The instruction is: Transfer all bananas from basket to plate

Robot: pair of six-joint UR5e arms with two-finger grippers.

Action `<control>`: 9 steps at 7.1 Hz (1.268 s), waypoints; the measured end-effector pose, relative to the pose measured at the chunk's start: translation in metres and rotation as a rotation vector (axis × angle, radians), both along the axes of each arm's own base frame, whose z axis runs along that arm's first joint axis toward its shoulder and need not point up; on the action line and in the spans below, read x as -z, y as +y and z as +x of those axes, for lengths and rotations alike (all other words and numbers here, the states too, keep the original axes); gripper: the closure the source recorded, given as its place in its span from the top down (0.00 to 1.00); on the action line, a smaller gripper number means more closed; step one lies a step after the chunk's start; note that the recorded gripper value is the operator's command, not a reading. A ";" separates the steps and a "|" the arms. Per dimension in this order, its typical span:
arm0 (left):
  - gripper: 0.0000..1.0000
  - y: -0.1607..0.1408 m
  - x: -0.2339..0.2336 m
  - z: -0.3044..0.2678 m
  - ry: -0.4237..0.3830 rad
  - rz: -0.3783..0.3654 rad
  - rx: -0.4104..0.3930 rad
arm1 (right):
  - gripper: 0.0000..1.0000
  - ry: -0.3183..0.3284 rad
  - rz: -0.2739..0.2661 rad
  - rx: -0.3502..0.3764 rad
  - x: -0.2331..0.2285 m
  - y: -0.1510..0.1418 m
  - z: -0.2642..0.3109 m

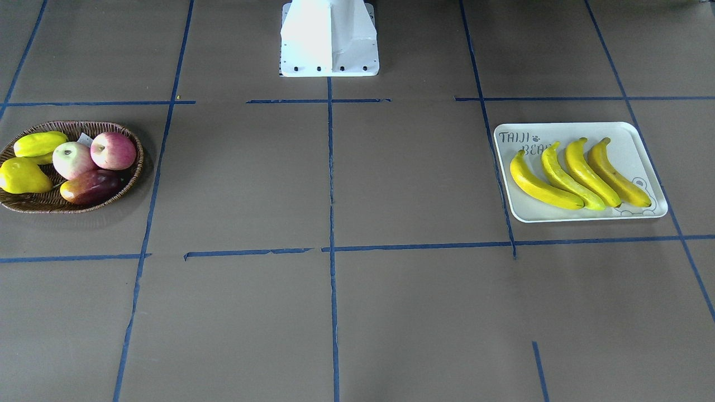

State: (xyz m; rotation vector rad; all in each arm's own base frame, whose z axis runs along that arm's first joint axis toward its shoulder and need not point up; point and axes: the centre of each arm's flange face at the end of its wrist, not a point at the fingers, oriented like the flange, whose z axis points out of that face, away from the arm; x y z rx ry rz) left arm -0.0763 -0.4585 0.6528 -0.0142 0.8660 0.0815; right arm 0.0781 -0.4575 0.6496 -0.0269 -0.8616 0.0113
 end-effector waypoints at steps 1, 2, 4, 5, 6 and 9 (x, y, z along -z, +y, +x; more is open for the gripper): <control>1.00 0.000 0.000 0.000 0.000 0.001 0.000 | 1.00 0.000 0.001 -0.004 -0.001 0.001 0.003; 1.00 -0.001 0.001 0.000 -0.001 0.003 0.000 | 1.00 0.000 0.002 -0.008 -0.001 0.002 0.005; 1.00 -0.003 0.003 0.000 -0.003 0.005 0.001 | 1.00 0.000 0.002 -0.014 -0.002 0.003 0.008; 1.00 -0.004 0.003 -0.001 -0.003 0.007 0.001 | 1.00 0.000 0.001 -0.015 -0.002 0.004 0.009; 1.00 -0.004 0.004 -0.001 -0.004 0.008 0.000 | 1.00 0.000 0.000 -0.017 -0.003 0.004 0.010; 1.00 -0.006 0.005 -0.001 -0.005 0.010 0.001 | 1.00 0.000 0.002 -0.021 -0.002 0.003 0.012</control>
